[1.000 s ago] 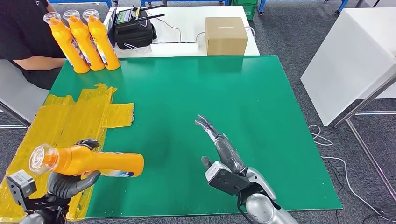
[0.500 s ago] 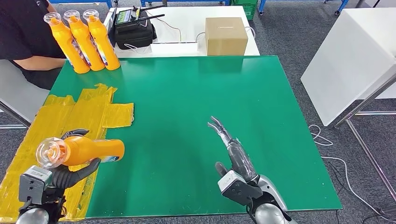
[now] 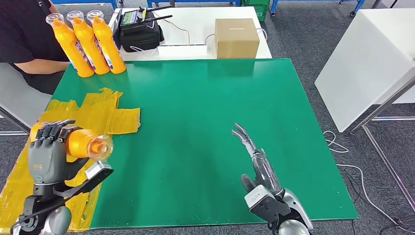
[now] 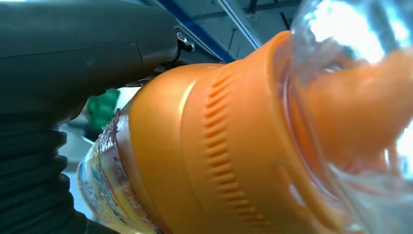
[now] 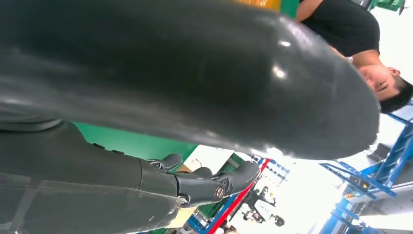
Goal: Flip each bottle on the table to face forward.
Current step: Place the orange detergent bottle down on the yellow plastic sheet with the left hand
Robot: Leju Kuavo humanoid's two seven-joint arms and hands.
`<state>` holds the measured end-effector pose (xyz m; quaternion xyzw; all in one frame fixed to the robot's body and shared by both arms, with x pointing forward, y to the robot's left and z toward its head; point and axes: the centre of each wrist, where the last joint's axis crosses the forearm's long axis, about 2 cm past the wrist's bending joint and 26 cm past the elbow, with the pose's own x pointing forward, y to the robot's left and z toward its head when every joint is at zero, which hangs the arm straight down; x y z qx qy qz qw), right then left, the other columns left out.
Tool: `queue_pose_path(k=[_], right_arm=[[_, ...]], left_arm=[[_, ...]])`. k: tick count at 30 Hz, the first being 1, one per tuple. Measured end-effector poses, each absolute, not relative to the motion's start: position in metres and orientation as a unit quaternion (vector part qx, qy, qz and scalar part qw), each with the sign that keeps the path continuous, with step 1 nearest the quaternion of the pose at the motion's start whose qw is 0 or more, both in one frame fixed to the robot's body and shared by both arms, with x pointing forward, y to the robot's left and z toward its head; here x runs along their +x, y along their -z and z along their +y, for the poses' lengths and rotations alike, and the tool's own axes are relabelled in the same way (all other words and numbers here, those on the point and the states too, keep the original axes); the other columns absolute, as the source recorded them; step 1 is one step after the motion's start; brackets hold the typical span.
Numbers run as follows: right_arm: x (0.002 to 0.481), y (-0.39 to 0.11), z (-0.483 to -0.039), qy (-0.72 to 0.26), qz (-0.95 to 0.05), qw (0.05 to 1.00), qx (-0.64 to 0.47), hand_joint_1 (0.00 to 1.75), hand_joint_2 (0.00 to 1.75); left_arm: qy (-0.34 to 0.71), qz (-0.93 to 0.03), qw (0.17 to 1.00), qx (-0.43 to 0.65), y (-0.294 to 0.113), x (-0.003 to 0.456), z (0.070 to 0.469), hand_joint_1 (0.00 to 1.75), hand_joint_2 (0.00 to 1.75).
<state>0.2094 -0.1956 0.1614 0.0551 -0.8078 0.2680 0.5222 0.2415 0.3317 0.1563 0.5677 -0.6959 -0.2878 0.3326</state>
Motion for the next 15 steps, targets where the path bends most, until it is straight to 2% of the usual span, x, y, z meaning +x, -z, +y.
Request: queue_pose_path(k=[6,12,13,15], right_arm=[[0.217,-0.168,-0.194,-0.274,-0.808,0.517,0.067,0.0,0.0],[0.221,-0.172,-0.192,-0.282,-0.806,0.516,0.07,0.0,0.0],[0.221,-0.172,-0.192,-0.283,-0.805,0.517,0.07,0.0,0.0],[0.221,-0.173,-0.191,-0.285,-0.804,0.517,0.071,0.0,0.0]], left_arm=[[0.407,-0.617,0.347,0.577,-0.116,0.254,0.321,1.75,1.75],[0.468,-0.573,0.397,0.542,-0.084,0.259,0.317,1.75,1.75],[0.477,-0.568,0.406,0.535,-0.081,0.259,0.317,1.31,1.75],[0.491,-0.557,0.422,0.521,-0.076,0.26,0.317,0.44,0.87]])
